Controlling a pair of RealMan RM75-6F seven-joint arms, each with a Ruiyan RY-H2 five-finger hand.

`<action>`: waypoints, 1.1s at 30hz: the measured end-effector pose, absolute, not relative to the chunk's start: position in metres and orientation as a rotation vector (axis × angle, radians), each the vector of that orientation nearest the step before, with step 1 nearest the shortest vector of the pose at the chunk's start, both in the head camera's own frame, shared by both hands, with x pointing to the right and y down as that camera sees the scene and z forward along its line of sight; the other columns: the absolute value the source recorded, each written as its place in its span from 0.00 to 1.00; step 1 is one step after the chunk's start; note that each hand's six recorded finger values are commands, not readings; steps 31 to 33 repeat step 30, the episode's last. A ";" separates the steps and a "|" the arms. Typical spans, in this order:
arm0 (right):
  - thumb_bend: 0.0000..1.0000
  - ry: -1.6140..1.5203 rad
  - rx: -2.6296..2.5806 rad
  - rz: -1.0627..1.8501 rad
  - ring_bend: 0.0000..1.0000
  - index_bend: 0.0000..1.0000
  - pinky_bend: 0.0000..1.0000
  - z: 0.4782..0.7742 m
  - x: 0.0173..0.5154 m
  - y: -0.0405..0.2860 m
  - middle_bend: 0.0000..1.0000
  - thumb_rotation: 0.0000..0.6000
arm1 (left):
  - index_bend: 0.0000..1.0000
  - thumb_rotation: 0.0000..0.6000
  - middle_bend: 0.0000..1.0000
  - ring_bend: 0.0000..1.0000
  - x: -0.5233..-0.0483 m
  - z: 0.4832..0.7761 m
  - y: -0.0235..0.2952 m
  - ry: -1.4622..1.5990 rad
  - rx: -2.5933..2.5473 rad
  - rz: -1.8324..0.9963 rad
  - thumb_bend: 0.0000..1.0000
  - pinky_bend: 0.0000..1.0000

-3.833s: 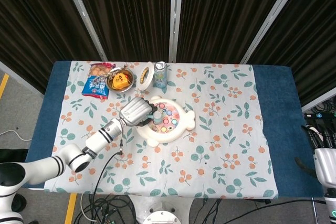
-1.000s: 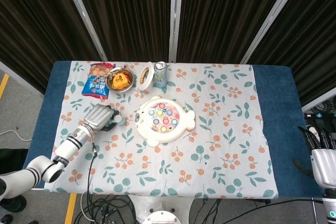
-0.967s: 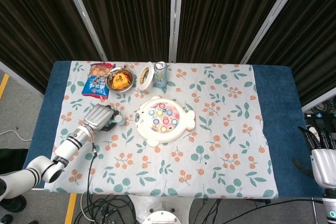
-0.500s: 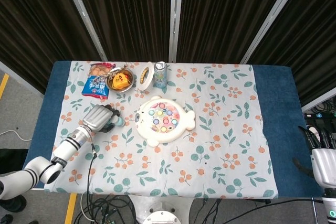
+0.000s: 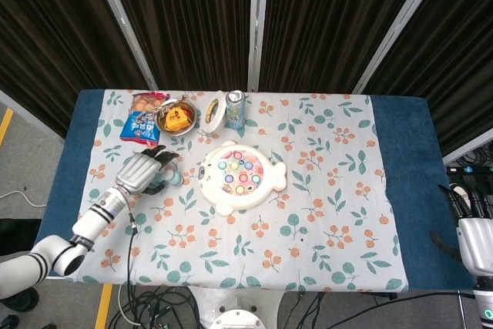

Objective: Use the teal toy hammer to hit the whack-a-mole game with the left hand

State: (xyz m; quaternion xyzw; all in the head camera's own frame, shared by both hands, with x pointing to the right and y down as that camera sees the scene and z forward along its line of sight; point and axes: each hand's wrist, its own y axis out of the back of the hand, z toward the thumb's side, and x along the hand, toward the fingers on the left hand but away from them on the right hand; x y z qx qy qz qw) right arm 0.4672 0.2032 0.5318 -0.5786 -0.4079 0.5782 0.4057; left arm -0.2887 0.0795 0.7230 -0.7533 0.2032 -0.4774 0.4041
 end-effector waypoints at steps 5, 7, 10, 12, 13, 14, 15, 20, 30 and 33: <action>0.14 -1.025 -1.462 1.450 0.00 0.10 0.01 0.531 0.467 0.200 0.20 1.00 | 0.12 1.00 0.17 0.04 -0.311 0.691 0.078 0.664 -1.905 -1.179 0.24 0.16; 0.14 -1.028 -1.464 1.448 0.00 0.10 0.01 0.531 0.467 0.199 0.20 1.00 | 0.12 1.00 0.17 0.04 -0.328 0.676 0.077 0.732 -1.882 -1.188 0.21 0.16; 0.14 -1.031 -1.475 1.442 0.00 0.10 0.01 0.531 0.468 0.198 0.20 1.00 | 0.14 1.00 0.18 0.04 -0.366 0.649 0.078 0.870 -1.806 -1.233 0.18 0.16; 0.14 -1.037 -1.493 1.432 0.00 0.10 0.01 0.532 0.468 0.197 0.20 1.00 | 0.15 1.00 0.19 0.04 -0.396 0.631 0.082 0.965 -1.726 -1.283 0.17 0.16; 0.14 -1.040 -1.502 1.426 0.00 0.10 0.01 0.532 0.468 0.196 0.20 1.00 | 0.15 1.00 0.19 0.04 -0.408 0.624 0.086 1.000 -1.691 -1.304 0.17 0.15; 0.14 -1.043 -1.513 1.417 0.00 0.10 0.01 0.532 0.467 0.195 0.20 1.00 | 0.15 1.00 0.19 0.04 -0.422 0.616 0.093 1.040 -1.644 -1.330 0.17 0.15; 0.14 -1.044 -1.520 1.410 0.00 0.10 0.01 0.533 0.467 0.194 0.20 1.00 | 0.15 1.00 0.19 0.04 -0.431 0.610 0.099 1.065 -1.610 -1.348 0.17 0.14; 0.14 -1.045 -1.559 1.355 0.00 0.10 0.01 0.533 0.461 0.193 0.20 1.00 | 0.16 1.00 0.19 0.04 -0.466 0.581 0.141 1.139 -1.464 -1.418 0.17 0.13; 0.14 -1.030 -1.572 1.323 0.00 0.10 0.01 0.534 0.450 0.198 0.20 1.00 | 0.16 1.00 0.20 0.04 -0.462 0.565 0.205 1.097 -1.445 -1.469 0.17 0.11; 0.14 -1.030 -1.572 1.323 0.00 0.10 0.01 0.534 0.450 0.198 0.20 1.00 | 0.16 1.00 0.20 0.04 -0.462 0.565 0.205 1.097 -1.445 -1.469 0.17 0.11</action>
